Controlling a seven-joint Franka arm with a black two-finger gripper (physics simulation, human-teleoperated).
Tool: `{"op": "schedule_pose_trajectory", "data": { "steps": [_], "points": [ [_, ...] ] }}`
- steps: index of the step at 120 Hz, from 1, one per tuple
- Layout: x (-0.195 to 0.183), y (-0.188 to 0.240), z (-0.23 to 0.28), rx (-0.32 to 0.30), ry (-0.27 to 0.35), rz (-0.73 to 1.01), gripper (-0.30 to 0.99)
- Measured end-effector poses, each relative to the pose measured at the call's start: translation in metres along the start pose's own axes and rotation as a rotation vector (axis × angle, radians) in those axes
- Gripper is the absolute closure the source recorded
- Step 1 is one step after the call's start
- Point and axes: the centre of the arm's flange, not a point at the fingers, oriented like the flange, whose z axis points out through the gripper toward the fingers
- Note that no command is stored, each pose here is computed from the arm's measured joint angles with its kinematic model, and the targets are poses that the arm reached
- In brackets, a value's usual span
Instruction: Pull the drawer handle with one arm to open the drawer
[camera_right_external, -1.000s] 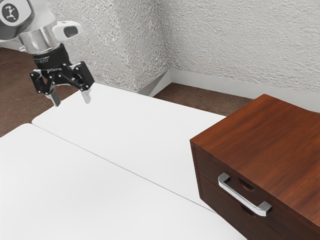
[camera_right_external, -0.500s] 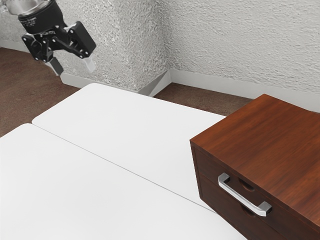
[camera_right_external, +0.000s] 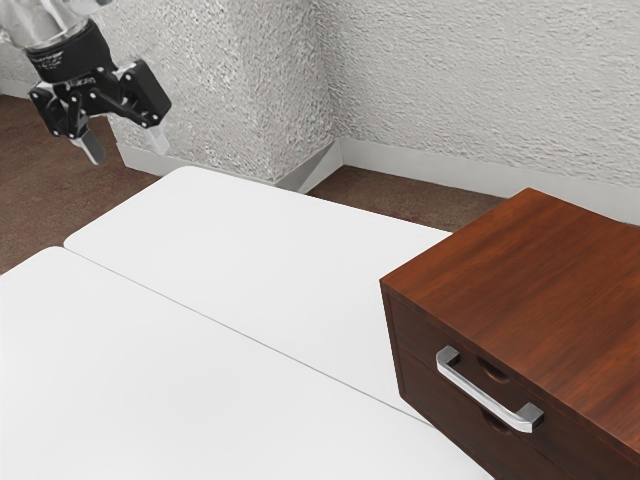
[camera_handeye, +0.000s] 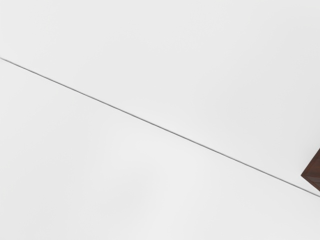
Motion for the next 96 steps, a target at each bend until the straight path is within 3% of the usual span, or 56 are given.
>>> {"op": "schedule_pose_trajectory", "data": {
  "steps": [31, 44, 55, 80, 96],
  "points": [
    [0.011, 0.020, 0.038, -0.005, -0.078, 0.031, 0.00],
    [-0.026, 0.034, 0.058, -0.018, -0.141, 0.068, 0.00],
    [-0.051, 0.029, 0.059, -0.025, -0.136, 0.067, 0.00],
    [-0.119, 0.019, 0.096, -0.014, -0.185, 0.068, 0.00],
    [-0.161, 0.010, 0.128, 0.004, -0.251, 0.071, 0.00]
  ]
}}
